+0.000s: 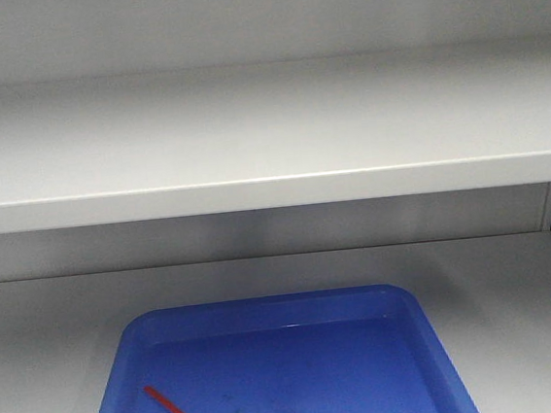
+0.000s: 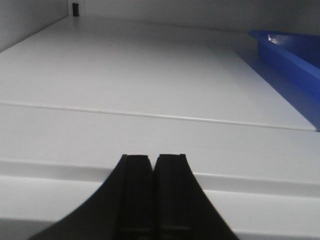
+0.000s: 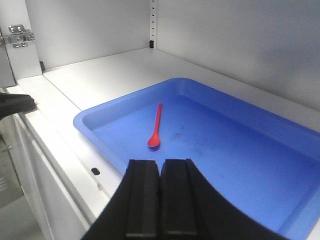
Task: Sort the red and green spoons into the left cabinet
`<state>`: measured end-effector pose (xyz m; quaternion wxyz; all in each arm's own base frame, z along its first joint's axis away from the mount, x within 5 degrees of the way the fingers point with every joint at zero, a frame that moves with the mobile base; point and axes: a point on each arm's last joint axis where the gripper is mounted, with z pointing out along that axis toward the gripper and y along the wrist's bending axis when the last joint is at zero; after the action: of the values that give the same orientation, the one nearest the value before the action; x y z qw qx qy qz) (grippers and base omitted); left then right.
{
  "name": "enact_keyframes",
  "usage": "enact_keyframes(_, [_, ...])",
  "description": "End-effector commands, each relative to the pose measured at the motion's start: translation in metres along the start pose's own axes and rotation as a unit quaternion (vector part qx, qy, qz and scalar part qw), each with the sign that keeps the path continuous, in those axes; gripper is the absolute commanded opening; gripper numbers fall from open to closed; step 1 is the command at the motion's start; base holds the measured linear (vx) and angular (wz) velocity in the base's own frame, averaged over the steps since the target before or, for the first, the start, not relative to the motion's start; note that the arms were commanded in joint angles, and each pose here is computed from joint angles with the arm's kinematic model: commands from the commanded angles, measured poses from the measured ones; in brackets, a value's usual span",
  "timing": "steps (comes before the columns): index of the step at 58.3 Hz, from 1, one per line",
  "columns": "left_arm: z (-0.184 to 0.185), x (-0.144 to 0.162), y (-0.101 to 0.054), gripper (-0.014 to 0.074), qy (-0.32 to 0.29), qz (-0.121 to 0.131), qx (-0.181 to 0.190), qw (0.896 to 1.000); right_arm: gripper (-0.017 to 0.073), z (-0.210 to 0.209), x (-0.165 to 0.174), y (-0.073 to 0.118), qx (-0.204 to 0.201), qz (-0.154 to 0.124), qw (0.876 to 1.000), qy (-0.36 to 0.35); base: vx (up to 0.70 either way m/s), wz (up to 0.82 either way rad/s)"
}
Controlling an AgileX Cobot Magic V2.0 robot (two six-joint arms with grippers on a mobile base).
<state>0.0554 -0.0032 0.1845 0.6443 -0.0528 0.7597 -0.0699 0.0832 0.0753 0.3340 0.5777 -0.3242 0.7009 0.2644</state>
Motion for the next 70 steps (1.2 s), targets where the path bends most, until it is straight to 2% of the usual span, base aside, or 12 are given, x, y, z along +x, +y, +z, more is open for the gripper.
enact_keyframes(1, [0.000,0.001,0.001,-0.0001,-0.026,-0.008,0.000,1.000,-0.0003,-0.001,-0.014,-0.010,0.046,0.031,0.997,-0.050,0.00,0.00])
enact_keyframes(6, [0.000,0.001,0.001,-0.0001,-0.026,-0.008,0.000,1.000,-0.0003,-0.001,-0.016,-0.021,0.103,0.056,0.991,-0.066,0.00,0.00])
enact_keyframes(13, [0.000,0.001,0.001,-0.0001,-0.026,-0.008,0.000,1.000,-0.0003,-0.006,-0.016,-0.037,0.192,0.066,0.976,-0.073,0.00,0.00])
enact_keyframes(17, [0.000,0.001,0.001,-0.0001,-0.026,-0.008,0.000,1.000,-0.0003,-0.009,-0.017,-0.044,0.234,0.059,0.967,-0.079,0.00,0.00])
enact_keyframes(19, [0.000,0.001,0.001,-0.0001,-0.026,-0.008,0.000,1.000,-0.0003,-0.011,-0.017,-0.046,0.250,0.042,0.964,-0.076,0.00,0.00])
enact_keyframes(21, [0.000,0.001,0.001,-0.0001,-0.026,-0.008,0.000,1.000,-0.0003,-0.012,-0.017,-0.048,0.259,0.050,0.961,-0.082,0.00,0.00])
enact_keyframes(22, [0.000,0.001,0.001,-0.0001,-0.026,-0.008,0.000,1.000,-0.0003,-0.012,-0.017,-0.049,0.265,0.037,0.960,-0.079,0.00,0.00])
enact_keyframes(29, [0.000,0.001,0.001,-0.0001,-0.026,-0.008,0.000,1.000,-0.0003,-0.013,-0.006,-0.051,0.282,0.046,0.954,-0.093,0.00,0.00])
enact_keyframes(42, [0.000,0.001,0.001,-0.0001,-0.026,-0.008,0.000,1.000,-0.0003,-0.023,0.044,-0.038,0.283,0.023,0.946,-0.154,0.00,0.00])
enact_keyframes(53, [0.000,0.001,0.001,-0.0001,-0.026,-0.008,0.000,1.000,-0.0003,-0.041,0.082,-0.035,0.344,0.056,0.918,-0.189,0.00,0.00])
enact_keyframes(64, [0.000,0.001,0.001,-0.0001,-0.026,-0.008,0.000,1.000,-0.0003,-0.052,0.104,-0.027,0.379,0.039,0.899,-0.217,0.00,0.00])
enact_keyframes(70, [0.000,0.001,0.001,-0.0001,-0.026,-0.008,0.000,1.000,-0.0003,-0.052,0.119,-0.025,0.388,0.047,0.892,-0.226,0.00,0.00])
